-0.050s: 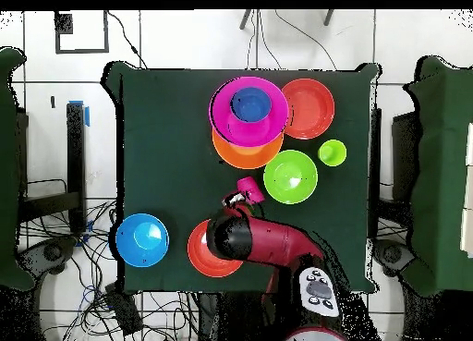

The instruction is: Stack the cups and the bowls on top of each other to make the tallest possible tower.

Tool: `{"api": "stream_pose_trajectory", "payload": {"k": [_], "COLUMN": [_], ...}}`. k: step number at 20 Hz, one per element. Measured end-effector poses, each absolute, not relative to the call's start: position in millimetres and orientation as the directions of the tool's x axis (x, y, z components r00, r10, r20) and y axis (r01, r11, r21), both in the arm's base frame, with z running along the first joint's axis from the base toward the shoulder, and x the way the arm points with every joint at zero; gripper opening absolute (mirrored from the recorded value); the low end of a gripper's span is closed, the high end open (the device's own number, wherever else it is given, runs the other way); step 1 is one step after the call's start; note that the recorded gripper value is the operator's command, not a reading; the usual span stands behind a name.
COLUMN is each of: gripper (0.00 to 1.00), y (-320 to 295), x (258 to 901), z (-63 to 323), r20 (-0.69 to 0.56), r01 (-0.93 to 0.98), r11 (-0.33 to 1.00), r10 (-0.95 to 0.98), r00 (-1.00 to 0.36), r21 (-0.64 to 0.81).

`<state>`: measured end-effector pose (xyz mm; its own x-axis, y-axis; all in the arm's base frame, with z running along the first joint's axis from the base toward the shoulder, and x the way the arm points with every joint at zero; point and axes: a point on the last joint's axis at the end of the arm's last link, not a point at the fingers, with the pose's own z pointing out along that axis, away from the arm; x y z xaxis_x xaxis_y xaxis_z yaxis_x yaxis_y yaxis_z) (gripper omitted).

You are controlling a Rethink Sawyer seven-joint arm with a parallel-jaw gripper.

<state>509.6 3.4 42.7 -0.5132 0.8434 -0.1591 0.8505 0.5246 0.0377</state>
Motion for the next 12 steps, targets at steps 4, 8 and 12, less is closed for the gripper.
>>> {"api": "stream_pose_trajectory", "payload": {"k": [4,8,12], "gripper": [1.0,1.0,1.0], "y": [14,27,48], "x": [494,482,468], "z": [36,29,21], "r20": [-0.146,-0.138,-0.118], "r01": [0.851,0.865,0.909], "r11": [0.524,0.501,0.413], "r10": [0.845,0.859,0.907], "r00": [-0.514,-0.492,-0.405], "r21": [0.033,0.038,0.057]}}
